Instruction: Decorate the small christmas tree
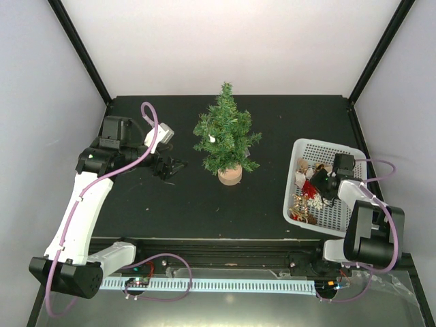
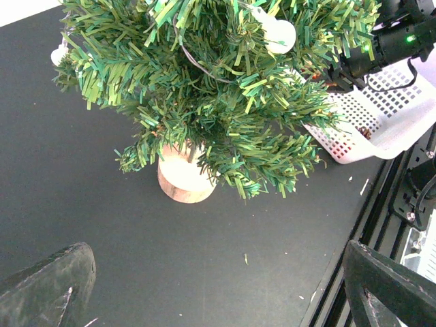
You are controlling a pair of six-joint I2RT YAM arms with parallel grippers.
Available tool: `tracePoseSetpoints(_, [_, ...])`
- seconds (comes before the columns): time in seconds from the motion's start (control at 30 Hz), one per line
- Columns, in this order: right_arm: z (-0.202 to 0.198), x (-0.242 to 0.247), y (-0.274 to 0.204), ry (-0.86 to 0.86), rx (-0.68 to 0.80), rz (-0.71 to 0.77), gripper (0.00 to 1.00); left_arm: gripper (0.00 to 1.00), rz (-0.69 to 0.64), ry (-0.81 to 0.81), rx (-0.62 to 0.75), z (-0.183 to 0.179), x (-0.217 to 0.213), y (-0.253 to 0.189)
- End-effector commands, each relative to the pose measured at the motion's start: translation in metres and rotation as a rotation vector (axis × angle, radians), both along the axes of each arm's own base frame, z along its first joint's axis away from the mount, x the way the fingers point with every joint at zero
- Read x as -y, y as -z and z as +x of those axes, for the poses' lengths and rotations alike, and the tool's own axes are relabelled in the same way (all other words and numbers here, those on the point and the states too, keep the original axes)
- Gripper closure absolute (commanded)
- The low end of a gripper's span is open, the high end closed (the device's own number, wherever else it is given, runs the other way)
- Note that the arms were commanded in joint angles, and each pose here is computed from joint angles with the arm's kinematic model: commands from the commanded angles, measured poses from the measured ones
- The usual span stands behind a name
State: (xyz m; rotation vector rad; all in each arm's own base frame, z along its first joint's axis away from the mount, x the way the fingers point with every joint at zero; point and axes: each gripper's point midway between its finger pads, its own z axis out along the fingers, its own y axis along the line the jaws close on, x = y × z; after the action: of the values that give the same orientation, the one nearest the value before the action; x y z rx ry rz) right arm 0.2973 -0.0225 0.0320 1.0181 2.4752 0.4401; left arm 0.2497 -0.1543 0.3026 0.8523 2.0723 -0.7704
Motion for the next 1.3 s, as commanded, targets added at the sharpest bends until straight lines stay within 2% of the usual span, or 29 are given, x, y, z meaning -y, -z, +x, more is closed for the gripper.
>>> tracePoseSetpoints(0.0, [0.009,0.005,0.001,0.029,0.03,0.005,0.64,0.01,-0.004,-0.001,0.036,0.002,-0.001,-0.005])
tracePoseSetpoints(0.47, [0.014,-0.028,0.017,-0.015,0.159,0.209,0.64,0.01,-0.011,0.008,0.042,-0.002,-0.001,-0.007])
tracePoseSetpoints(0.7, [0.015,-0.029,-0.001,-0.047,0.218,0.193,0.76,0.01,-0.013,0.009,0.044,-0.002,0.0,-0.008])
tracePoseSetpoints(0.97, [0.015,-0.033,-0.026,-0.083,0.277,0.185,0.82,0.01,-0.013,0.01,0.044,-0.001,0.0,-0.008])
tracePoseSetpoints(1.27, [0.013,-0.033,-0.036,-0.104,0.294,0.165,0.93,0.01,-0.015,0.011,0.045,-0.002,0.0,-0.009])
